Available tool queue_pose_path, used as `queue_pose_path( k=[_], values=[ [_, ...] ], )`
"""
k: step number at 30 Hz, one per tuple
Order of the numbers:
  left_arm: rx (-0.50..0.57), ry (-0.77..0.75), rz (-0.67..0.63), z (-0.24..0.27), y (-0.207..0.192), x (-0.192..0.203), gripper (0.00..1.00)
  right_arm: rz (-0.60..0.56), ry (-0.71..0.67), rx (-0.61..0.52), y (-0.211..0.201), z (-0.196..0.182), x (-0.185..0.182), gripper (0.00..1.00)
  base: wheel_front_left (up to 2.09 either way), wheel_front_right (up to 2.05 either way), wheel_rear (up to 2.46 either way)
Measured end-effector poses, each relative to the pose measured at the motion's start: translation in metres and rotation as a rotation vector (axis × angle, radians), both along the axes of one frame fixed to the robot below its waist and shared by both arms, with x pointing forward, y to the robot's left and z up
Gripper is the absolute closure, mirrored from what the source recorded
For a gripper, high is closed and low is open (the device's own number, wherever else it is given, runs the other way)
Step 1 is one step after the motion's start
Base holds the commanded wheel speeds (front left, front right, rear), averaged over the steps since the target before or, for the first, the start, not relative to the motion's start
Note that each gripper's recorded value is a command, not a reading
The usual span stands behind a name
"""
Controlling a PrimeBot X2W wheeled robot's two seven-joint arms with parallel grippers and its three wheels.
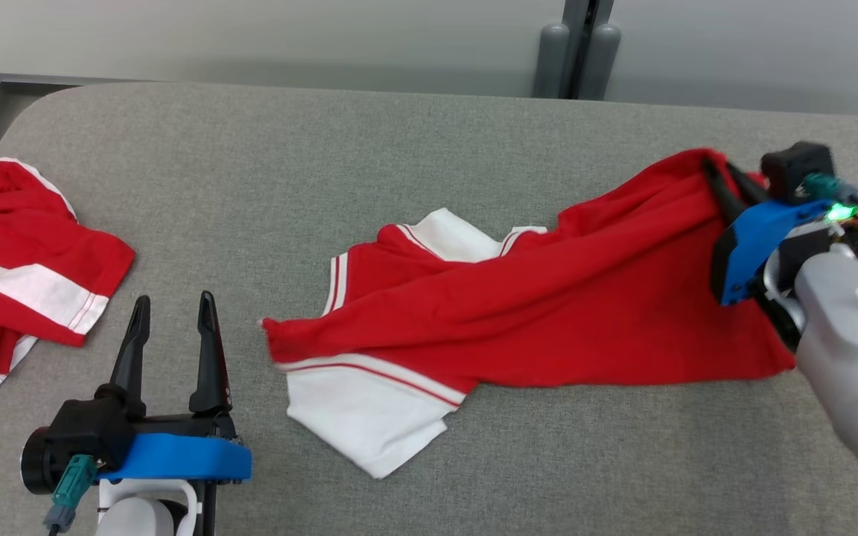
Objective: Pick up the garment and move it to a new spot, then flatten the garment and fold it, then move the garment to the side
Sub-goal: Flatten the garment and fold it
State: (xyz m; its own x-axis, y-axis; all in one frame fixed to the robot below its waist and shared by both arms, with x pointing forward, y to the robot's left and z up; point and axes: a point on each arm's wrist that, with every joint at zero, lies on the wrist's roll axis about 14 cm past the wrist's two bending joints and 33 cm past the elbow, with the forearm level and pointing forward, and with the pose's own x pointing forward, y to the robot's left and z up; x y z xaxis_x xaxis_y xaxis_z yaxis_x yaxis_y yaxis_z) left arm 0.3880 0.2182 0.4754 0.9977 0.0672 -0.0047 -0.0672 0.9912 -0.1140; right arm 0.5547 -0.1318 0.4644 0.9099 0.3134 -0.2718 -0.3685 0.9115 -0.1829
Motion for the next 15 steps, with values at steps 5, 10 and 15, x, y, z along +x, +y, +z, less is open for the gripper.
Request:
queue_pose_path(
  k=[5,10,15],
  values=[
    [-0.006,0.014,0.010,-0.005,0.003,0.002,0.00,-0.096,-0.043,0.043,-0.026,0.020,0.028,1.00,0.00,0.00,0.00],
    [-0.015,0.030,0.018,-0.011,0.004,0.004,0.00,-0.114,-0.025,0.079,-0.023,0.010,0.032,0.00,0.00,0.00,0.00],
    [-0.019,0.022,0.003,-0.010,-0.002,0.011,0.00,-0.118,-0.109,0.116,-0.027,0.030,0.033,0.00,0.00,0.00,0.00]
  ],
)
